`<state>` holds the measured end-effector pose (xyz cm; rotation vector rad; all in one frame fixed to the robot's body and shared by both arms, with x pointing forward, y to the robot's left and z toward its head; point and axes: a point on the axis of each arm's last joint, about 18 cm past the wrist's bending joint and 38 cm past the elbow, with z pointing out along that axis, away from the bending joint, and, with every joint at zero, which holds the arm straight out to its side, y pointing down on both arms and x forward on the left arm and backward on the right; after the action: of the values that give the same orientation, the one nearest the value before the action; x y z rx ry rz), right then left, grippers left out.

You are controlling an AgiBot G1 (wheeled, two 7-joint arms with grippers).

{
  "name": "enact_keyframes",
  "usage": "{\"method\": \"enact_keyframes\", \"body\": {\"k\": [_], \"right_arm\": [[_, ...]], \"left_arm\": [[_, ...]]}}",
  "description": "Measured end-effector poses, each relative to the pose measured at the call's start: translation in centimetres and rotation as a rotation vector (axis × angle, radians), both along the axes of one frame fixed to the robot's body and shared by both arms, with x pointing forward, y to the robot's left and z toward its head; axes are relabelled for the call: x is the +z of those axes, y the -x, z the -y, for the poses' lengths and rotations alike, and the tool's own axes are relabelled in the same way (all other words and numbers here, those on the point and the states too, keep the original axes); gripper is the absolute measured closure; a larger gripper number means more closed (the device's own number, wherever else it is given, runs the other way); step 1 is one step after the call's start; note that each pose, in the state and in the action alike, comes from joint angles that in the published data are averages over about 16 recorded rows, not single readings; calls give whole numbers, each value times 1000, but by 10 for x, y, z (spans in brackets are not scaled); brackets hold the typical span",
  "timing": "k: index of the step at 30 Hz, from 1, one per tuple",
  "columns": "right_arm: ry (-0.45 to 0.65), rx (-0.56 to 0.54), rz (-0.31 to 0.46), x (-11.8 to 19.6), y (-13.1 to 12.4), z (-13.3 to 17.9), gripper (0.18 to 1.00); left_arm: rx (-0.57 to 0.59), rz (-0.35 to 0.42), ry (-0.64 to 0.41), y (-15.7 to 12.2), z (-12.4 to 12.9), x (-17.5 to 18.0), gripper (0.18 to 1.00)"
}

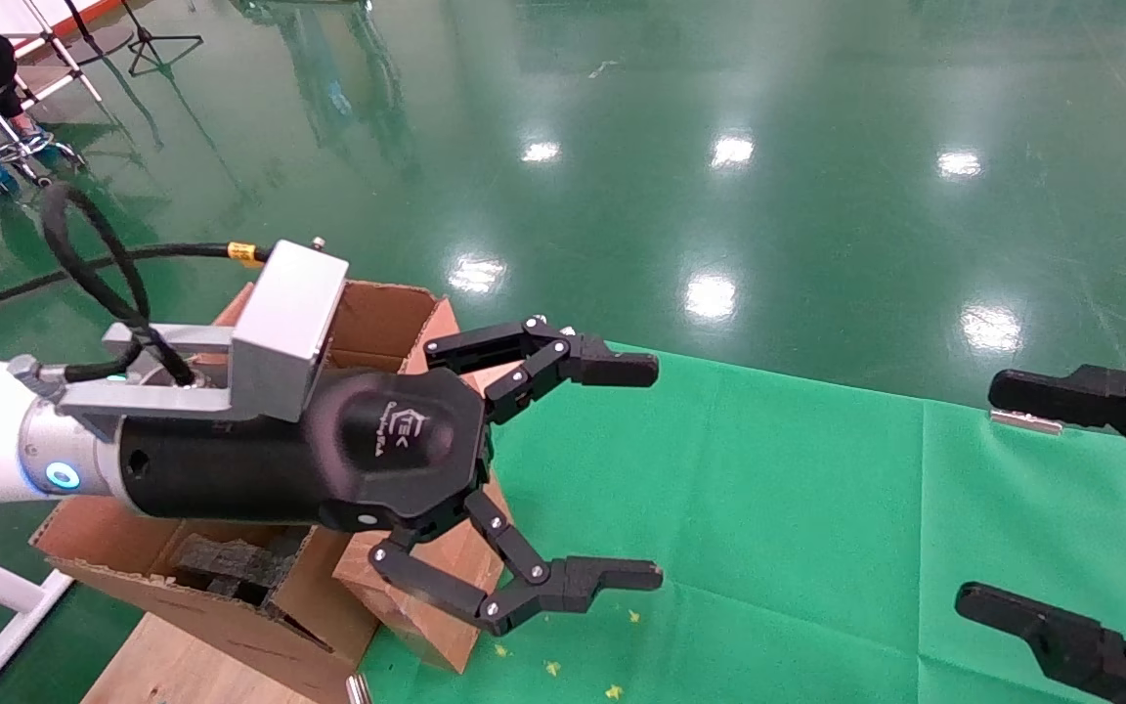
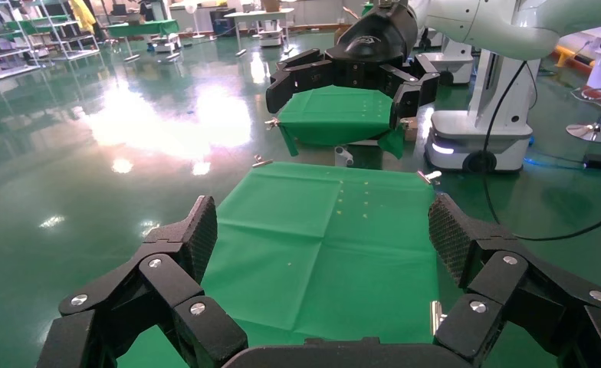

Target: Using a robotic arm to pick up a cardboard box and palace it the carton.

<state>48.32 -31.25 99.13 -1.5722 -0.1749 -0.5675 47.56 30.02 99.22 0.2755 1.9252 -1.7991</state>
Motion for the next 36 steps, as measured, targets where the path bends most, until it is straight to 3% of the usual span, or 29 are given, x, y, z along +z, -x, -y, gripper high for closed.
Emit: {"method": "enact_keyframes", "body": {"k": [25, 36], "right_arm": [[0, 0, 0, 0, 0, 0, 185], [0, 0, 0, 0, 0, 0, 264]], "left_arm": [[6, -2, -2, -1, -1, 0, 183], [137, -80, -103, -12, -11, -2, 183]]}}
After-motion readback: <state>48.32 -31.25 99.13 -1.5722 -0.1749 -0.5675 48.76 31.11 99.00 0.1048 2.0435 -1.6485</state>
